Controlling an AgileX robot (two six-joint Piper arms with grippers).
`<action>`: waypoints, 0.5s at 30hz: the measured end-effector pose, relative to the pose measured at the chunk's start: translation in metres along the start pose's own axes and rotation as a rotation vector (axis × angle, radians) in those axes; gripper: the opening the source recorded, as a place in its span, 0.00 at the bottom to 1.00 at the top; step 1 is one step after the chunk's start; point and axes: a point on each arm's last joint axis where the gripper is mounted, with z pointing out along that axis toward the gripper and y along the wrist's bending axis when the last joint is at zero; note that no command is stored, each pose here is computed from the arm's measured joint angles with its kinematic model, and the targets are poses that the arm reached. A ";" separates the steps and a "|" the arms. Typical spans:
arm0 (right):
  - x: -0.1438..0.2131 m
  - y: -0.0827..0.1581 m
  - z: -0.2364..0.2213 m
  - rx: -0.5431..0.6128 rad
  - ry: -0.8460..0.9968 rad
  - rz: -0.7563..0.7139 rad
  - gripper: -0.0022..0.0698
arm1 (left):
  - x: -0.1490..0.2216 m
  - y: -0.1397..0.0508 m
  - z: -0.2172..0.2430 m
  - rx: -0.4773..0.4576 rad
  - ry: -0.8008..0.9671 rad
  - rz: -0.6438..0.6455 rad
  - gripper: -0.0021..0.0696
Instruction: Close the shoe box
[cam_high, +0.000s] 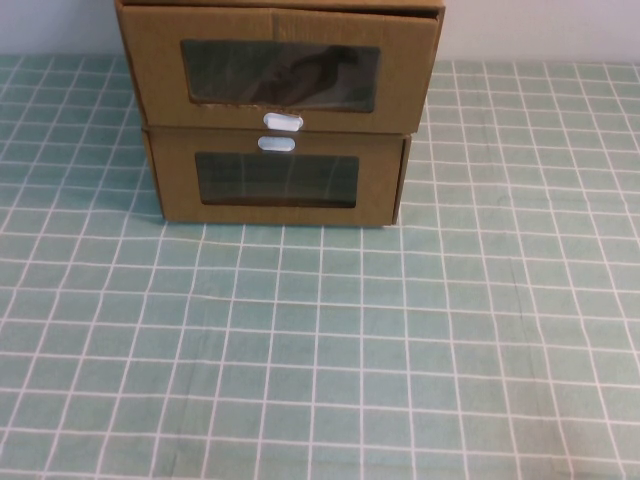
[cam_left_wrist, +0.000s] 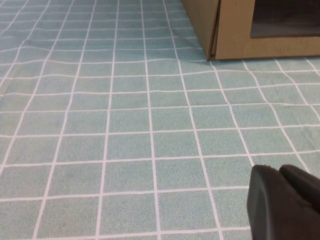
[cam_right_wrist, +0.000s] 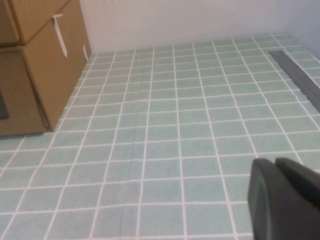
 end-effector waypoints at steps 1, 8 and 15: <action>0.001 0.000 0.000 0.000 0.005 0.000 0.01 | 0.000 0.000 0.000 0.000 0.000 0.000 0.02; 0.009 -0.001 0.001 0.010 0.060 -0.028 0.01 | 0.000 0.000 0.000 0.000 0.000 0.000 0.02; 0.027 -0.002 0.004 0.006 0.129 -0.003 0.01 | 0.000 0.000 0.000 0.000 0.000 0.000 0.02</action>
